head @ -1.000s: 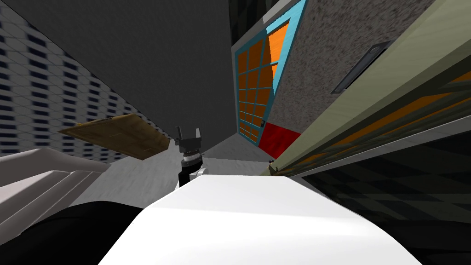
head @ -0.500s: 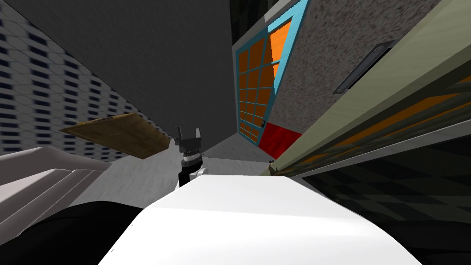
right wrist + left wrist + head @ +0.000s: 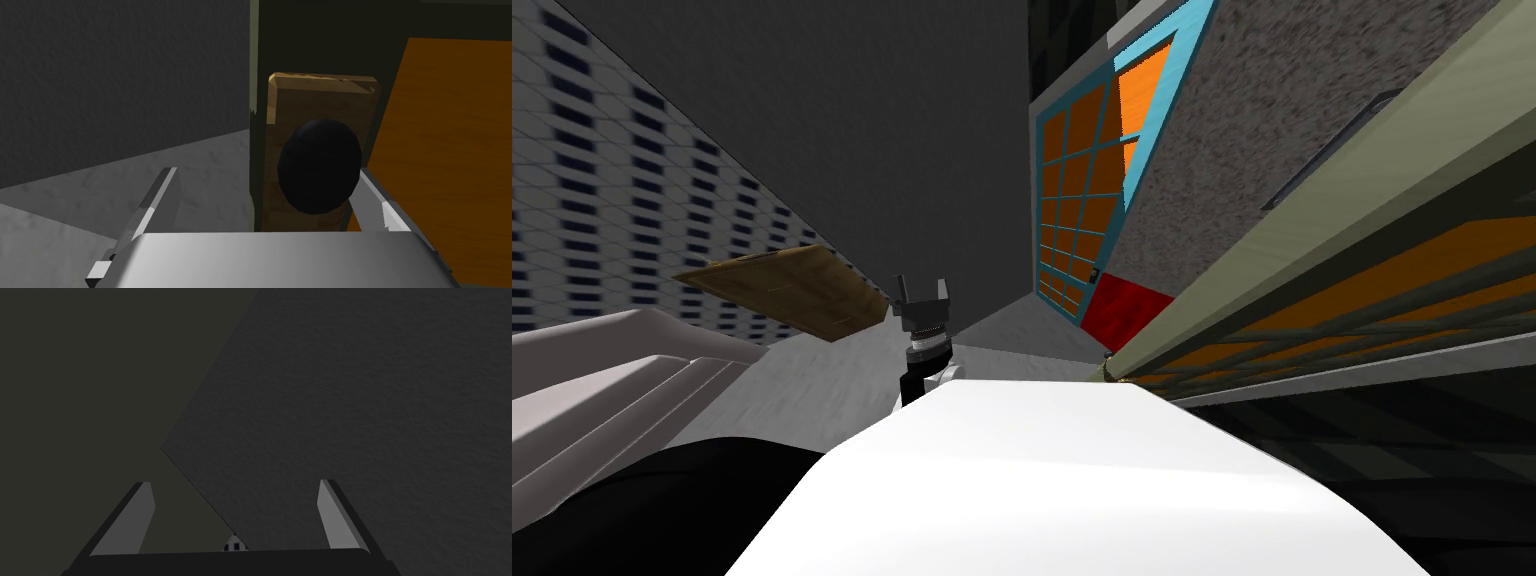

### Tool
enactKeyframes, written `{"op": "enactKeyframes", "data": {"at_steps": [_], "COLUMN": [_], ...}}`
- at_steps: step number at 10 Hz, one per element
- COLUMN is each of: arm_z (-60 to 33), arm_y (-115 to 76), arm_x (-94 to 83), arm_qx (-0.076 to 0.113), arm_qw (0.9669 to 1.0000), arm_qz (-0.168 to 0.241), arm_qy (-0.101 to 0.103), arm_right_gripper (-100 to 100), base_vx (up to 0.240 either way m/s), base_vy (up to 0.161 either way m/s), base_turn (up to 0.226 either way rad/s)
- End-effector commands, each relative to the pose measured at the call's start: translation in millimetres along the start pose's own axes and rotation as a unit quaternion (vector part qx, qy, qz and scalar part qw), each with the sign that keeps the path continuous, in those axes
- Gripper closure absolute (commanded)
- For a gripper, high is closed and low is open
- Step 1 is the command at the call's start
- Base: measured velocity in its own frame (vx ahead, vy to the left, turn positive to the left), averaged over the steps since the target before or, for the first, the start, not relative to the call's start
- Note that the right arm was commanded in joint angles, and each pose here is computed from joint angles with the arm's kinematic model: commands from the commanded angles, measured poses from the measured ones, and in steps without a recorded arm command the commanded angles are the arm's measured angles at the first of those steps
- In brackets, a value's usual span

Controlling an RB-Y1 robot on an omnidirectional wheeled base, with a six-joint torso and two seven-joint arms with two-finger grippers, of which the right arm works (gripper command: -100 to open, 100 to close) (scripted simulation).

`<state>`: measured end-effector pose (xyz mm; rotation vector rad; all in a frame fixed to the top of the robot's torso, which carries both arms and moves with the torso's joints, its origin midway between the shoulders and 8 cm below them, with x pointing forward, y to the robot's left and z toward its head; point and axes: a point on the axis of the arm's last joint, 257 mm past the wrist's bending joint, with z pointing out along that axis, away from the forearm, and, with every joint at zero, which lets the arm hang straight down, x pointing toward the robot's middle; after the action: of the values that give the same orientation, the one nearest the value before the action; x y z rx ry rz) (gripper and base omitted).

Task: Pull the door open

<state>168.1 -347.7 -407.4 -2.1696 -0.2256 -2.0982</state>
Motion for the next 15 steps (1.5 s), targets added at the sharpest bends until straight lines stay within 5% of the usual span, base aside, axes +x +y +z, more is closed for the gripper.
{"op": "enactKeyframes", "data": {"at_steps": [1, 15], "arm_z": [-4.1, -61.0], "arm_y": [-14.1, -24.8], "arm_x": [1.1, -7.0], "arm_qx": [0.0, -0.076], "arm_qw": [0.9999, 0.9969], "arm_qz": [0.01, 0.019], "arm_qy": [0.008, 0.004], "arm_right_gripper": [100, 100], "base_vx": [0.129, -0.012], "base_vy": [0.001, -0.028], "base_turn": [0.259, 0.178]}}
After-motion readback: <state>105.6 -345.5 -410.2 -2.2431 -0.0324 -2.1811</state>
